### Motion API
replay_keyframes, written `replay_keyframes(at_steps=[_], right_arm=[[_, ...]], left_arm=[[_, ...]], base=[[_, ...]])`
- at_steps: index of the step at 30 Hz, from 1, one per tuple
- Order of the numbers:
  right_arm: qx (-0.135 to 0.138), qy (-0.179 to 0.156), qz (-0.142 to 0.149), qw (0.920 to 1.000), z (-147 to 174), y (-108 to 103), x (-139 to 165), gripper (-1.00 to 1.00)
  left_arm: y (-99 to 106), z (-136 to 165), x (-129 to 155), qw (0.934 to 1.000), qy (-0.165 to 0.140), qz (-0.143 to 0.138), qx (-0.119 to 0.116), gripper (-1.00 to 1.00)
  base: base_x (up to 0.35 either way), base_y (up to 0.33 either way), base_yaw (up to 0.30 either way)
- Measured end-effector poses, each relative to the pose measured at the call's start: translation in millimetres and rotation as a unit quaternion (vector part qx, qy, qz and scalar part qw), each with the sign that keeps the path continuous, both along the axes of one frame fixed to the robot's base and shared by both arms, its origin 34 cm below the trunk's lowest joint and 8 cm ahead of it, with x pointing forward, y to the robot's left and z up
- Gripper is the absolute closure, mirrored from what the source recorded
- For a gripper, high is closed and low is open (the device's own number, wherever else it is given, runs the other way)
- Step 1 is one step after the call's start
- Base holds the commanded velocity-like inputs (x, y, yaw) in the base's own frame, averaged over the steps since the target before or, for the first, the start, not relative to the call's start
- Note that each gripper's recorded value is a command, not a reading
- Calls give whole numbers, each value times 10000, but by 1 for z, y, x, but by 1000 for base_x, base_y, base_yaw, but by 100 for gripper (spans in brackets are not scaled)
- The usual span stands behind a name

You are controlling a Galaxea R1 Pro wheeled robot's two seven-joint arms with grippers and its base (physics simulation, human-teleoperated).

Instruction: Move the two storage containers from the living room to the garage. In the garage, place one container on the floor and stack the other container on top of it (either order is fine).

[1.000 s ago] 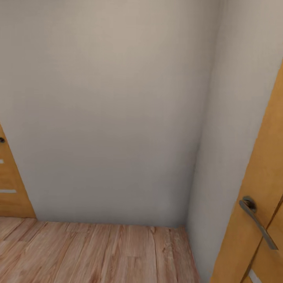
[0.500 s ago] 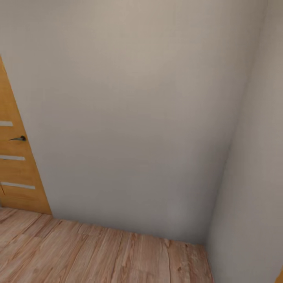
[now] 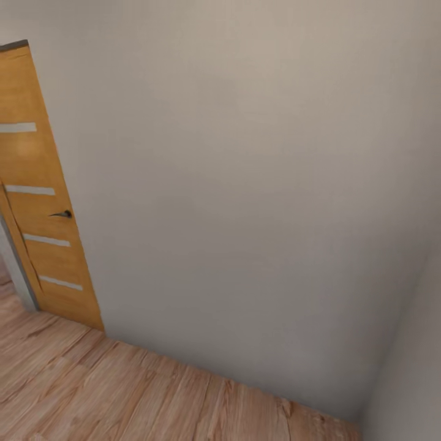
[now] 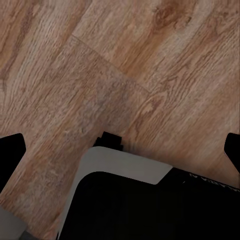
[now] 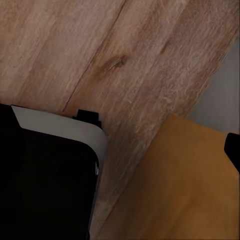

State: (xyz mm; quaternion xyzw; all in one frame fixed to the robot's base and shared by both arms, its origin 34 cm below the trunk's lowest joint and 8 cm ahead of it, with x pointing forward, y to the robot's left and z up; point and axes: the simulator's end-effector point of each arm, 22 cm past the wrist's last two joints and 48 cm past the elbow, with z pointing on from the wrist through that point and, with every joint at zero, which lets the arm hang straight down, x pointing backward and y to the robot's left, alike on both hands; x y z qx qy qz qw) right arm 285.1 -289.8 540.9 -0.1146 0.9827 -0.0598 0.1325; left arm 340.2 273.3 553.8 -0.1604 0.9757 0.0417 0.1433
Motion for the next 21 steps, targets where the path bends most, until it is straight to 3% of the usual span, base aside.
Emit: replay_keyframes(at_steps=[6, 21], right_arm=[[-1, 3, 6, 10000, 0, 0, 0, -100], [7, 4, 8, 10000, 0, 1, 0, -100]], left_arm=[[0, 0, 0, 10000, -1, -1, 2, -100], [0, 0, 0, 10000, -1, 0, 2, -100]], base=[[229, 0, 269], [7, 0, 269]])
